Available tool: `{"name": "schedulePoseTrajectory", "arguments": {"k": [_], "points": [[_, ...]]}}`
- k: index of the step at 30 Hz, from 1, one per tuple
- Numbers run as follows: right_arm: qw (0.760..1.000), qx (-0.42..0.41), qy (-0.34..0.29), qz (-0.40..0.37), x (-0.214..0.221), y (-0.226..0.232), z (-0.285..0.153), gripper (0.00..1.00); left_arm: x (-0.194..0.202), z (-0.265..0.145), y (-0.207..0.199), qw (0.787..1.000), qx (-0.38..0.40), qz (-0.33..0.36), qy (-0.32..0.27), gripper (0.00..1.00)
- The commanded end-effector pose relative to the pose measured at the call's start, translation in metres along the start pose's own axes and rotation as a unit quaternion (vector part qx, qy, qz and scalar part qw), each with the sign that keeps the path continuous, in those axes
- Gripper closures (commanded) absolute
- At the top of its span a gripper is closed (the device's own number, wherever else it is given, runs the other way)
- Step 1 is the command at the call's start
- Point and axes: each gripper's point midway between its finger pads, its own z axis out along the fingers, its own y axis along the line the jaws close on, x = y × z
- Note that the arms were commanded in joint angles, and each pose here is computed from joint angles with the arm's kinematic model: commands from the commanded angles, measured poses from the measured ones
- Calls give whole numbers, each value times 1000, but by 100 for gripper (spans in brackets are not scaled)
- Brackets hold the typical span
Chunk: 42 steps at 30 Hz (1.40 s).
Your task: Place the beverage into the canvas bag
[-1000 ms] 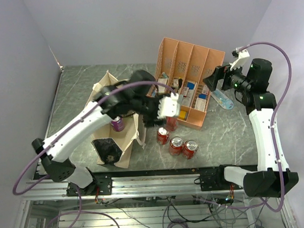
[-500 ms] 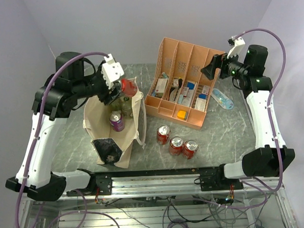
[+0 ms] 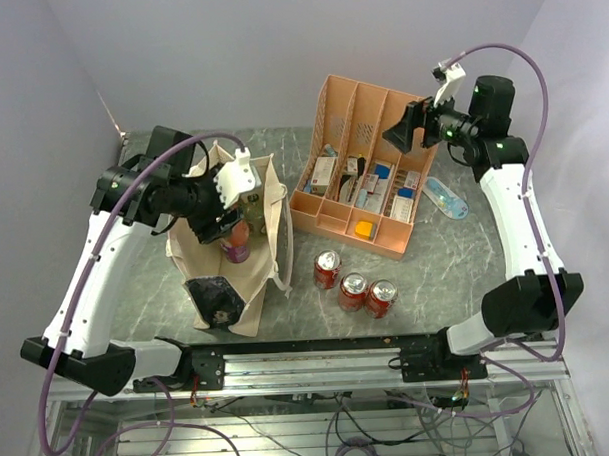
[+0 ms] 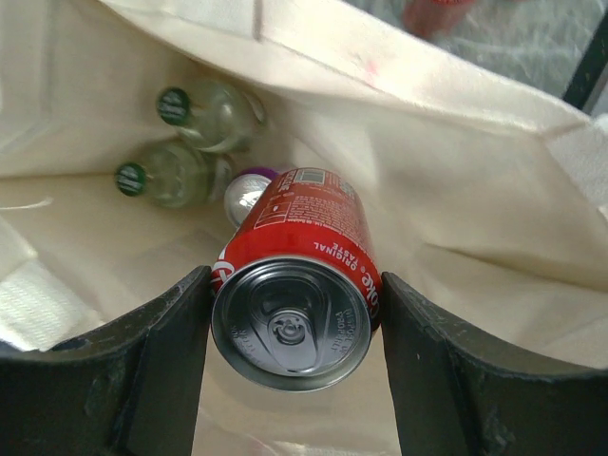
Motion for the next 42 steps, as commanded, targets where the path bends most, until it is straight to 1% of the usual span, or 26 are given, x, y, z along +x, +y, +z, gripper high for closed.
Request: {"name": "schedulePoseTrajectory", "arguments": {"k": [1, 9, 16, 18, 22, 26, 33, 37, 42], "points": [[1000, -23, -4, -7, -4, -4, 17, 3, 20, 5, -18, 998, 32, 22, 42, 93], [999, -43, 6, 1, 14, -17, 46, 3, 52, 31, -32, 986, 110, 43, 116, 93], [999, -43, 21, 18, 28, -37, 75, 4, 71, 62, -26, 977, 140, 77, 144, 93], [998, -45, 27, 22, 30, -43, 84, 4, 75, 72, -26, 975, 147, 83, 143, 93], [998, -42, 37, 26, 36, -53, 98, 4, 74, 93, -22, 978, 143, 103, 115, 93], [998, -34, 50, 21, 43, -58, 103, 4, 80, 113, -22, 975, 153, 128, 102, 93], [997, -22, 75, 20, 51, -67, 106, 4, 82, 144, -14, 973, 161, 141, 90, 93], [996, -16, 84, 18, 54, -71, 106, 4, 86, 156, -4, 972, 146, 156, 97, 93], [996, -16, 83, 23, 53, -71, 109, 4, 99, 168, 7, 969, 136, 163, 127, 93]]}}
